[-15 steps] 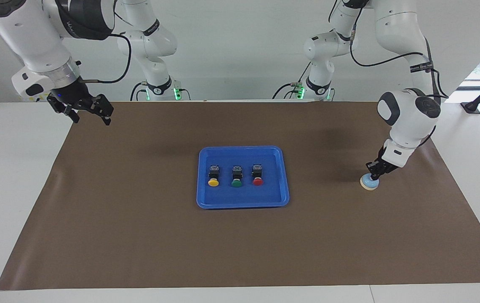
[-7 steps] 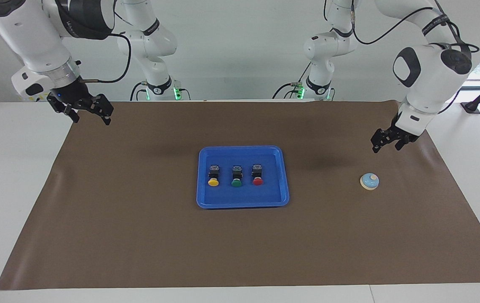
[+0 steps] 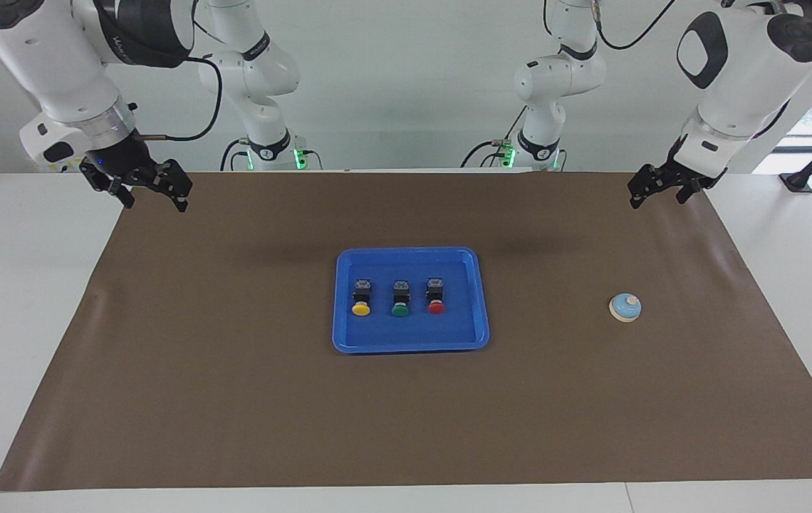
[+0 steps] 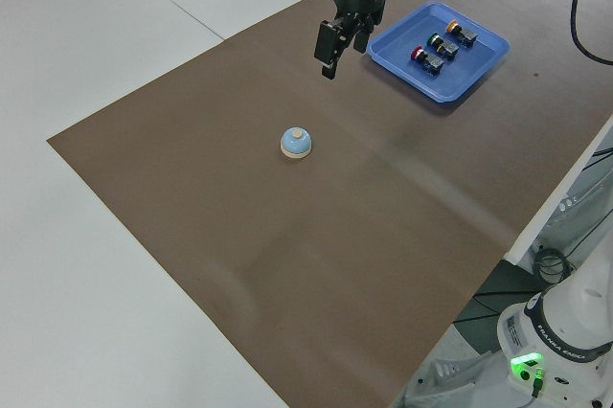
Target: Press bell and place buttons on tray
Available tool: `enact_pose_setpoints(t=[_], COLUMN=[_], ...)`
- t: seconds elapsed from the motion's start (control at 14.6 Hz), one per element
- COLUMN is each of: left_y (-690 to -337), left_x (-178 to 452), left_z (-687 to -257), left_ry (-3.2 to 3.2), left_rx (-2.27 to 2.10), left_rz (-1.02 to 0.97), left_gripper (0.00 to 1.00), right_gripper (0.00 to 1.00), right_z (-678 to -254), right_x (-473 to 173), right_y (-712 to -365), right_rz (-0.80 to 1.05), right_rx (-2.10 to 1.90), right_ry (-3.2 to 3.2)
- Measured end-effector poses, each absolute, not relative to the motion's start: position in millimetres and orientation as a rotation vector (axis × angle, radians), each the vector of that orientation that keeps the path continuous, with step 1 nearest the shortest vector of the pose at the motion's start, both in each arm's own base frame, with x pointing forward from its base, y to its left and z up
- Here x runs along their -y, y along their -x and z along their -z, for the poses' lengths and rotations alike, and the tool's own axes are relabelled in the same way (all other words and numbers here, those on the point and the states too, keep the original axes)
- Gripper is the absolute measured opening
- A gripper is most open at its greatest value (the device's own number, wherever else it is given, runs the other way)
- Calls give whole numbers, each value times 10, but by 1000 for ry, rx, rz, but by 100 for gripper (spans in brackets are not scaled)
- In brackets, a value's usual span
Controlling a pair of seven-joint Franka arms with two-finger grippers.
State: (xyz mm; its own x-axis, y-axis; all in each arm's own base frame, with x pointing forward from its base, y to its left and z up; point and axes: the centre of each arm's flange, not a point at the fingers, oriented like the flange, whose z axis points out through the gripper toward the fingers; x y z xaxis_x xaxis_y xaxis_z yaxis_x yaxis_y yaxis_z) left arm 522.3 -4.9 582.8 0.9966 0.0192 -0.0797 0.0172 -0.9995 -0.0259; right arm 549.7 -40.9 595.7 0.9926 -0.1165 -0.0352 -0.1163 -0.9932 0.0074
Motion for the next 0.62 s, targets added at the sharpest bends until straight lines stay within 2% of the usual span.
enact_pose_setpoints(t=[0.62], left_y=[-5345], left_x=[263], left_z=[-6172], left_ry=[3126], left_rx=[-47], left_rz=[-114], left_gripper=[100], right_gripper=[100], right_z=[-5957], right_x=[409], right_y=[-5497], right_rz=[56], right_rx=[183], right_ry=[-3130])
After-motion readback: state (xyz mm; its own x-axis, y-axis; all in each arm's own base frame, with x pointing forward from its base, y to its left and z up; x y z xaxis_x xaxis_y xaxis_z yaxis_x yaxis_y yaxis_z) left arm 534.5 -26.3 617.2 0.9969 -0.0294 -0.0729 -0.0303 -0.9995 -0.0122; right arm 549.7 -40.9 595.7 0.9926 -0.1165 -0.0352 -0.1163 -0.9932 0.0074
